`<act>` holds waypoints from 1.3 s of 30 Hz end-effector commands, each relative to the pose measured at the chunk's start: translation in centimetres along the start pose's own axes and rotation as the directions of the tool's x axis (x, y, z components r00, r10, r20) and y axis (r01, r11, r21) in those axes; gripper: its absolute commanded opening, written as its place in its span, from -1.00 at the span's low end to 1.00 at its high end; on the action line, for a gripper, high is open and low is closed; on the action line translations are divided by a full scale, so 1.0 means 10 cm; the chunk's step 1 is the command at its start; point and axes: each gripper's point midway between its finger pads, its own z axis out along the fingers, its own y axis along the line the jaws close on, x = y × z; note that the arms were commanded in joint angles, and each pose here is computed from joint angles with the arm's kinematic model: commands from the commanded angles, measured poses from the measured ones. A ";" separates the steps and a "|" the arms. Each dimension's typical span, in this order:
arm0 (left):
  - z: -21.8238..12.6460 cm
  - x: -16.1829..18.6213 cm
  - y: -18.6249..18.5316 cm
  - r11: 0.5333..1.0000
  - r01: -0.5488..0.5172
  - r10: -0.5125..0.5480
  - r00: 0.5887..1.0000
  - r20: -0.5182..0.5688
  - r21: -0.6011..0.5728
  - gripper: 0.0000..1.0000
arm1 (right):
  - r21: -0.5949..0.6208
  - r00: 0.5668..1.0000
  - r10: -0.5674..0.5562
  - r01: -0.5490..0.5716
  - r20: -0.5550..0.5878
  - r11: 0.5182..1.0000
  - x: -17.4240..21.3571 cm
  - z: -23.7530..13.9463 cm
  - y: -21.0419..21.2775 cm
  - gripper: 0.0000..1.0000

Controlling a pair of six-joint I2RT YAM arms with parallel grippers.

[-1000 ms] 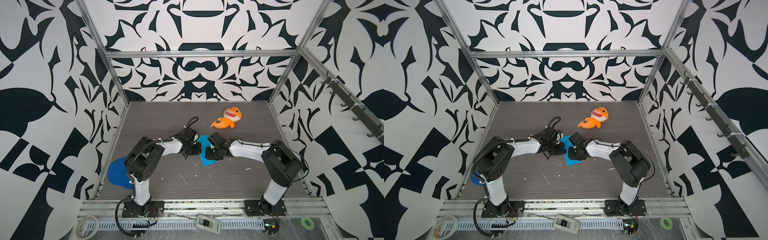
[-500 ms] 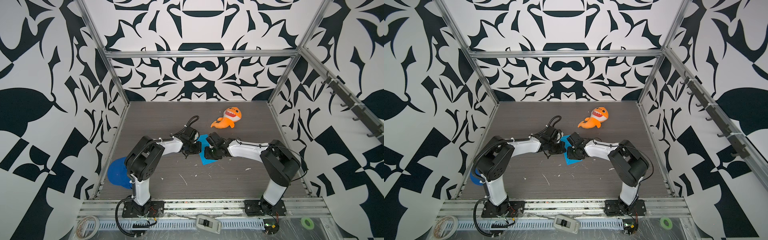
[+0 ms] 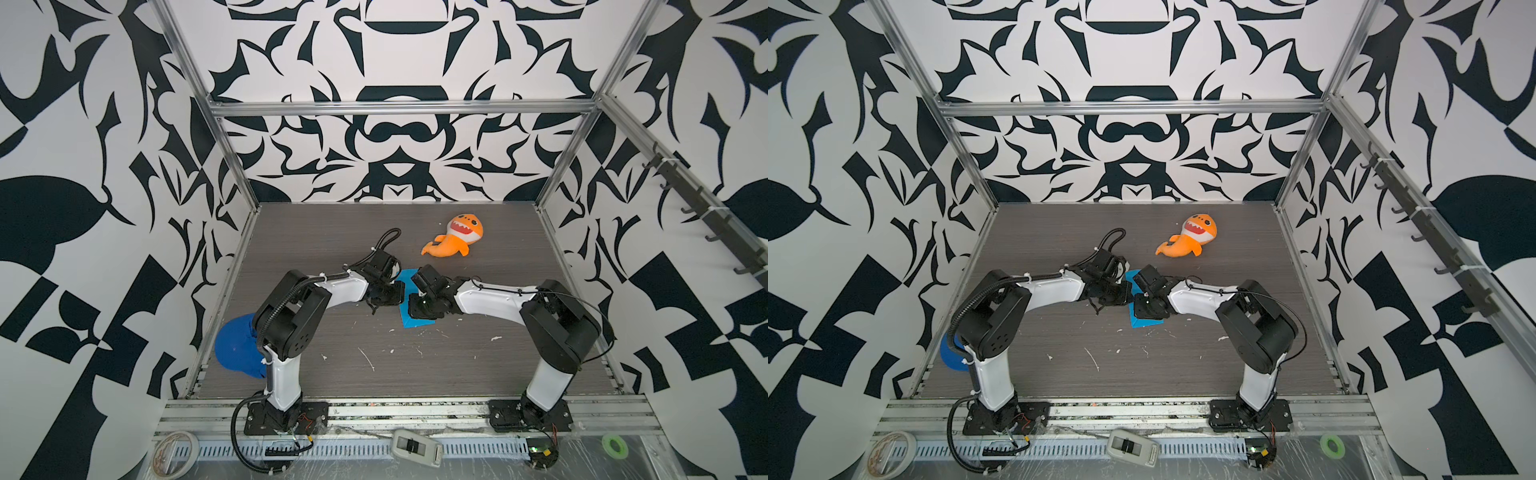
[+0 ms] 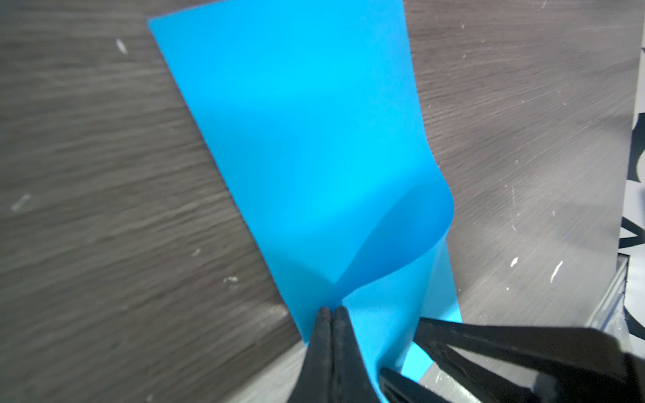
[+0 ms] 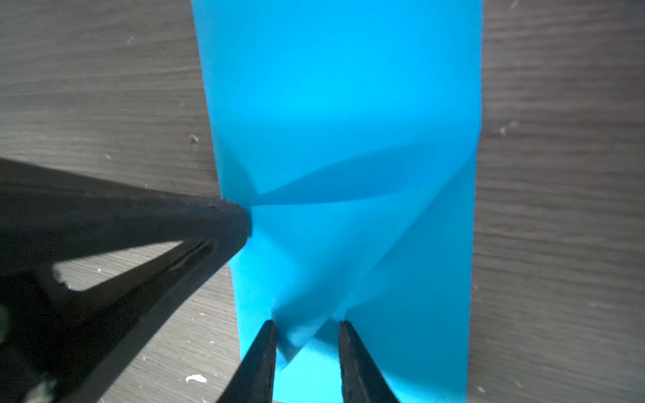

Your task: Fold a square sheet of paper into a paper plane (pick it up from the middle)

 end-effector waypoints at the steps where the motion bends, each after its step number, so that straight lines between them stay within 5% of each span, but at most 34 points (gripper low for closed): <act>1: 0.06 0.01 0.05 1.000 -0.018 0.017 1.000 -0.023 -0.025 -0.91 | 0.315 0.977 0.044 0.025 -0.210 0.949 0.69 0.30 -0.91 -0.29; 16: 0.11 0.09 0.15 0.998 0.019 -0.021 0.999 -0.045 -0.059 -0.91 | 0.304 0.978 0.041 0.024 -0.206 0.952 0.69 0.30 -0.91 -0.32; 28: -0.07 -0.03 -0.17 0.997 -0.019 0.019 1.000 0.008 0.078 -0.90 | -0.066 0.988 -0.122 0.117 -0.090 0.991 0.24 0.01 -0.25 -0.24; 39: 0.05 -0.05 -0.06 0.999 -0.043 0.044 0.999 -0.007 0.022 -0.90 | -0.055 0.990 -0.099 0.094 -0.102 0.994 0.23 0.04 -0.30 -0.18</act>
